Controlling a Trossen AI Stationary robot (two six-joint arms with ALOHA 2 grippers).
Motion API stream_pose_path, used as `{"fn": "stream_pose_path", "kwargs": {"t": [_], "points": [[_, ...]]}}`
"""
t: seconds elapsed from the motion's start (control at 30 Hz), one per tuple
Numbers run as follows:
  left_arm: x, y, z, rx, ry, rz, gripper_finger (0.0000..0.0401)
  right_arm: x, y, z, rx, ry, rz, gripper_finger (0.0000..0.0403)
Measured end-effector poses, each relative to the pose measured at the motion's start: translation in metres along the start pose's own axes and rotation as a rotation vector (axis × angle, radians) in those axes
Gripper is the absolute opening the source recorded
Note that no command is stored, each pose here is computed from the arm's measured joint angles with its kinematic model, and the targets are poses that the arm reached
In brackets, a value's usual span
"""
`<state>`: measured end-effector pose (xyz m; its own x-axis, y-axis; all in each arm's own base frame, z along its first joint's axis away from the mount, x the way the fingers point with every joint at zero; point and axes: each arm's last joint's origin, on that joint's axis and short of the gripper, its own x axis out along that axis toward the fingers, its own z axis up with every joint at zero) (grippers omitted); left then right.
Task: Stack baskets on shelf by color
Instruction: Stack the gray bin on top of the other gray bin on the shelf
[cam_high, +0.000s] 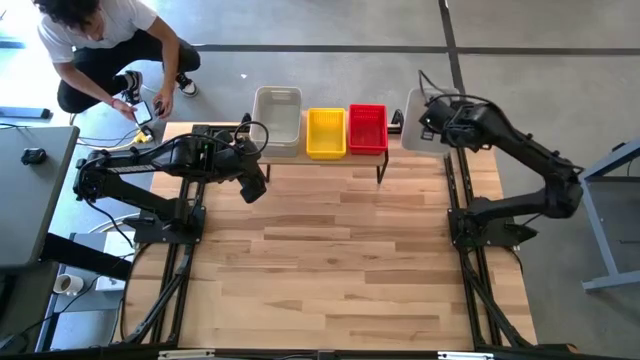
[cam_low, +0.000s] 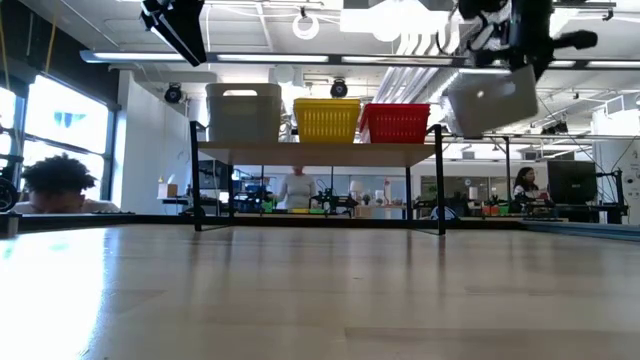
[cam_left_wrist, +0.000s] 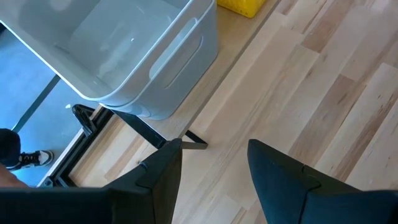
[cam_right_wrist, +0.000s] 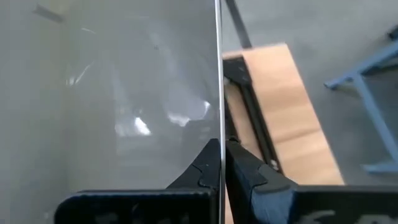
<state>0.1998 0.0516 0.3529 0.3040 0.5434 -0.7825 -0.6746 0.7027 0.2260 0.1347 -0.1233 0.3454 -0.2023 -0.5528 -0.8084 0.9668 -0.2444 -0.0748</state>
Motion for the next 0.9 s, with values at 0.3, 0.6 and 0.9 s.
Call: {"fn": "stream_pose_path", "kwargs": {"t": [0.3, 0.6, 0.9], "points": [[0.000, 0.000, 0.000, 0.029, -0.001, 0.001, 0.0172, -0.059, 0.002, 0.013, 0.038, -0.126, 0.224, 0.0000], [0.000, -0.001, 0.000, 0.093, 0.012, -0.035, 0.0172, -0.092, 0.016, -0.018, 0.037, -0.140, 0.417, 0.0000], [-0.005, -0.010, -0.004, 0.165, 0.005, -0.078, 0.0172, -0.115, 0.067, -0.077, -0.009, -0.092, 0.591, 0.0000]]}}
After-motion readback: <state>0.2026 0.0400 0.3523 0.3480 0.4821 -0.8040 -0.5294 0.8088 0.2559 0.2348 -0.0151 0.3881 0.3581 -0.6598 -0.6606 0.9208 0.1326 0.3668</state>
